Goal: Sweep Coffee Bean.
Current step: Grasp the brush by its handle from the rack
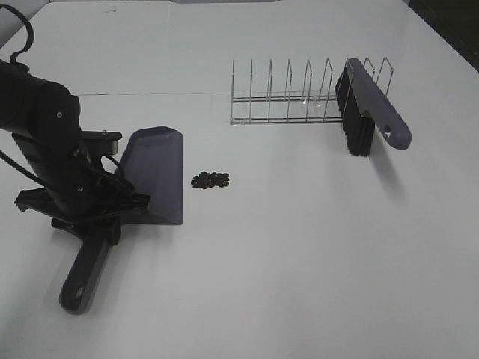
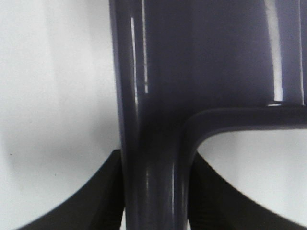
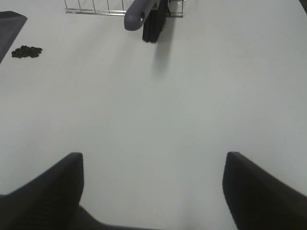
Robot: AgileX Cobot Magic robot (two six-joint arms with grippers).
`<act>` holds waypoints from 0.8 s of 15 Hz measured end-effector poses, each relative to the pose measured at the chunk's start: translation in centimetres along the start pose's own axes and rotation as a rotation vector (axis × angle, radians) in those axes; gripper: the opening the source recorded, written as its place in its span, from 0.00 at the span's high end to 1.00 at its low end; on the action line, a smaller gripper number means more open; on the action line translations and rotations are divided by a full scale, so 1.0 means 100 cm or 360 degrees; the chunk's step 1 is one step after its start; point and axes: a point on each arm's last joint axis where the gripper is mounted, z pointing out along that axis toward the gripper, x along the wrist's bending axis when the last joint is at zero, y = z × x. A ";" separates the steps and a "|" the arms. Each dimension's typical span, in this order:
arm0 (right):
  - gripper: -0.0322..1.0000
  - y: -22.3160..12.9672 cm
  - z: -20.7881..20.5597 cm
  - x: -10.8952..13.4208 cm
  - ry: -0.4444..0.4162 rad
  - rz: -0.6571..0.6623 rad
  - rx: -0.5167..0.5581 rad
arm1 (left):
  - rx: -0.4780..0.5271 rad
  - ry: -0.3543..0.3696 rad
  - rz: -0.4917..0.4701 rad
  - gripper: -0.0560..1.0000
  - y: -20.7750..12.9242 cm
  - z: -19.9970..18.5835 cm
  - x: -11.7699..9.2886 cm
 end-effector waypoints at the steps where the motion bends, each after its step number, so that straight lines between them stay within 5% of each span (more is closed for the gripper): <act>1: 0.24 0.005 0.003 0.000 -0.0004 0.0026 0.0059 | 0.0002 0.0005 0.0005 0.64 0.000 0.000 0.000; 3: 0.24 0.034 0.023 0.003 -0.0020 0.0033 0.0275 | 0.0008 0.0010 0.0009 0.64 0.000 0.000 0.001; 12: 0.24 0.179 0.141 0.014 -0.0050 0.0019 0.0708 | 0.0037 0.0030 0.0021 0.64 -0.002 0.000 0.002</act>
